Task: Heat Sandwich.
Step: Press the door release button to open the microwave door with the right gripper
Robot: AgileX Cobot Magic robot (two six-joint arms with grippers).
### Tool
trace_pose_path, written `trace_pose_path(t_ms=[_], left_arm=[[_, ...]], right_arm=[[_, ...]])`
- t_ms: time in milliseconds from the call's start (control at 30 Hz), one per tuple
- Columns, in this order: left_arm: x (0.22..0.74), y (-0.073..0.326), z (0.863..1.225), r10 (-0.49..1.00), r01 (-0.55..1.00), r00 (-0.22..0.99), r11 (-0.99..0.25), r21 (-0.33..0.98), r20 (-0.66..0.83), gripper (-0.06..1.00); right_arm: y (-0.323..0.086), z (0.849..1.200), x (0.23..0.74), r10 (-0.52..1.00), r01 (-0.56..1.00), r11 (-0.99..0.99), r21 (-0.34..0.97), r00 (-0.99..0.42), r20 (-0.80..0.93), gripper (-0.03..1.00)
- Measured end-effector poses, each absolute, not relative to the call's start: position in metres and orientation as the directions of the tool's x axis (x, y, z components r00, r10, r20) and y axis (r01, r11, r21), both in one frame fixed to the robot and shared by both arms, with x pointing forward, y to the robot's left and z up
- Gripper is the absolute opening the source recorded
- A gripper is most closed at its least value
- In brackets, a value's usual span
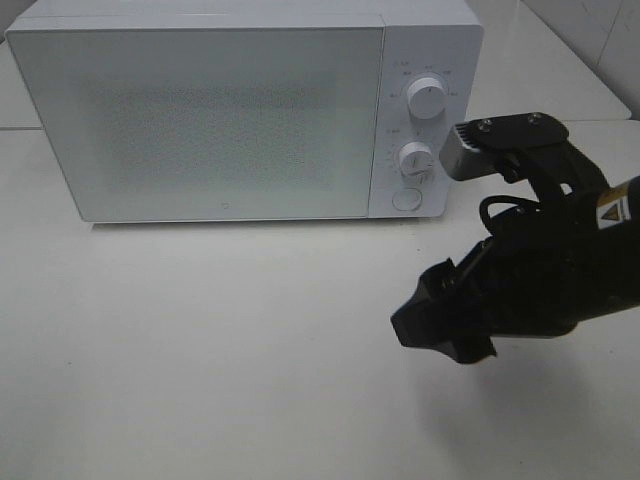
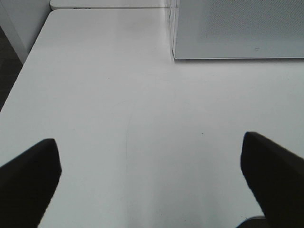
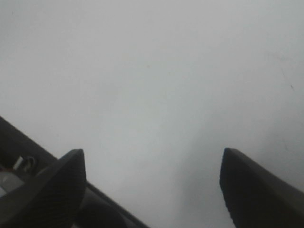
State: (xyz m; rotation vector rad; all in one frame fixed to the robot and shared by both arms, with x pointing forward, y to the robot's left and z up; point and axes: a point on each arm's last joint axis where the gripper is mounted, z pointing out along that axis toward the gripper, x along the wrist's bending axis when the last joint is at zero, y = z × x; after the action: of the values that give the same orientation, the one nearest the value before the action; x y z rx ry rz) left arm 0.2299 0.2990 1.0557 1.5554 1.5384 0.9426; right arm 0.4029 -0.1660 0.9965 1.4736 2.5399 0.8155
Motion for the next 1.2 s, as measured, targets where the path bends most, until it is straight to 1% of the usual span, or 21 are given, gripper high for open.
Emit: trace_pose_path(t_ms=[33, 167, 267, 433, 667, 767, 800, 833, 967, 1200], left_arm=[[0.230, 0.299, 1.056, 1.000, 0.455, 0.010, -0.006, 0.890, 0.001, 0.97], [0.230, 0.299, 1.056, 1.000, 0.455, 0.010, -0.006, 0.890, 0.001, 0.97], [0.230, 0.299, 1.056, 1.000, 0.455, 0.010, -0.006, 0.890, 0.001, 0.97], [0.230, 0.299, 1.056, 1.000, 0.455, 0.010, -0.006, 0.890, 0.001, 0.97], [0.230, 0.299, 1.056, 1.000, 0.455, 0.010, -0.006, 0.890, 0.001, 0.97], [0.230, 0.299, 1.056, 1.000, 0.455, 0.010, -0.006, 0.890, 0.001, 0.97], [0.230, 0.299, 1.056, 1.000, 0.455, 0.010, -0.006, 0.890, 0.001, 0.97], [0.230, 0.299, 1.056, 1.000, 0.455, 0.010, -0.006, 0.890, 0.001, 0.97], [0.230, 0.299, 1.056, 1.000, 0.455, 0.010, -0.006, 0.890, 0.001, 0.97], [0.230, 0.299, 1.056, 1.000, 0.455, 0.010, -0.006, 0.890, 0.001, 0.97]], right_arm=[[-0.166, 0.996, 0.403, 0.829, 0.779, 0.391, 0.490, -0.529, 0.180, 0.76], [-0.178, 1.009, 0.391, 0.794, 0.754, 0.518, 0.404, -0.599, 0.100, 0.76], [-0.182, 1.014, 0.386, 0.784, 0.743, 0.547, 0.385, -0.616, 0.077, 0.76], [-0.194, 1.025, 0.374, 0.773, 0.731, 0.575, 0.368, -0.633, 0.048, 0.76], [-0.208, 1.041, 0.354, 0.766, 0.719, 0.583, 0.379, -0.642, 0.040, 0.76], [-0.216, 1.050, 0.343, 0.763, 0.705, 0.576, 0.414, -0.645, 0.036, 0.76], [-0.222, 1.058, 0.334, 0.762, 0.687, 0.564, 0.458, -0.647, 0.033, 0.76], [-0.222, 1.058, 0.334, 0.762, 0.687, 0.564, 0.458, -0.647, 0.033, 0.76], [-0.240, 1.072, 0.310, 0.768, 0.655, 0.522, 0.547, -0.640, 0.034, 0.76], [-0.259, 1.078, 0.283, 0.786, 0.631, 0.454, 0.629, -0.617, 0.052, 0.76]])
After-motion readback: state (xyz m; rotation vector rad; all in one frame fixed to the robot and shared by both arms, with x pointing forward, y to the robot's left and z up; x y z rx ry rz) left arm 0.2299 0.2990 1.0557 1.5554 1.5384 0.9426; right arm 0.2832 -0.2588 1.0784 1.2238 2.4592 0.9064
